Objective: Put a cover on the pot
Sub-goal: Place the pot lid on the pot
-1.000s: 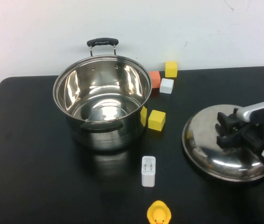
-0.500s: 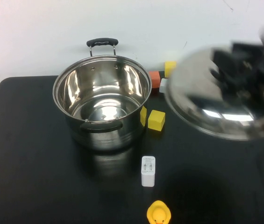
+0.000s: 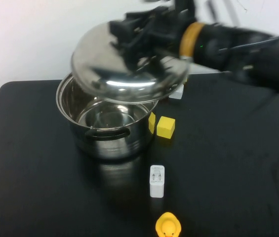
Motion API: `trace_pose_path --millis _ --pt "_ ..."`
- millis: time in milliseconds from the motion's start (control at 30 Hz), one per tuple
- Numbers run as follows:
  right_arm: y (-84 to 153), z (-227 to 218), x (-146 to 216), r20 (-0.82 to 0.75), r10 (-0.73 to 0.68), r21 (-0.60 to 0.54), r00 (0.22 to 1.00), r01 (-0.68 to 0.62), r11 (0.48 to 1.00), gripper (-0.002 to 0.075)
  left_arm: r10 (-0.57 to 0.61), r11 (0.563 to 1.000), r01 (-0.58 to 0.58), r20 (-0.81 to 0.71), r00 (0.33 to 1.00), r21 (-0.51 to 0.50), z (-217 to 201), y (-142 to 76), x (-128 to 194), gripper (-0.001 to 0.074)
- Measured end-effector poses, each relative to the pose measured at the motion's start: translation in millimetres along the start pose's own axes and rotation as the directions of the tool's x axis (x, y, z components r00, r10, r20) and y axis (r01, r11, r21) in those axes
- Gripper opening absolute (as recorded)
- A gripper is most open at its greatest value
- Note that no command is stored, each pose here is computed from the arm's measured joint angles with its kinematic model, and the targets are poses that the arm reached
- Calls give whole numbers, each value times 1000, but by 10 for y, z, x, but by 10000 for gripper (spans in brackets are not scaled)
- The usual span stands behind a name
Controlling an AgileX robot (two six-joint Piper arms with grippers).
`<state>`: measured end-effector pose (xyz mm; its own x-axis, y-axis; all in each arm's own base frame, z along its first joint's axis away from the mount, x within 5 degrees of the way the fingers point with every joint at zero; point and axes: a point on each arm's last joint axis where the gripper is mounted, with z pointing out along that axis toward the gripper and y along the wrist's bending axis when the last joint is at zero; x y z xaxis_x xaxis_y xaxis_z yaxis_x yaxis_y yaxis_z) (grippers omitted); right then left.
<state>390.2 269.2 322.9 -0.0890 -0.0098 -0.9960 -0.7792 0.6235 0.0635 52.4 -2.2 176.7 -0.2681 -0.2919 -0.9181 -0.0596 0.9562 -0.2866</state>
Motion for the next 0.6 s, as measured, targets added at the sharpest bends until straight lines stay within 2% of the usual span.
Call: trace_pose_path --millis 267,433,600 --pt "-100 664 455 -76 -4 13 997 5 1000 332 -1 1000 1 0 1000 0 0 0 0 -2" --pt "-94 765 495 -80 11 0 997 -11 1000 332 -1 1000 1 0 1000 0 0 0 0 -2" --pt "33 819 586 -118 -67 -45 991 62 997 332 -1 1000 1 0 1000 0 0 0 0 -1"
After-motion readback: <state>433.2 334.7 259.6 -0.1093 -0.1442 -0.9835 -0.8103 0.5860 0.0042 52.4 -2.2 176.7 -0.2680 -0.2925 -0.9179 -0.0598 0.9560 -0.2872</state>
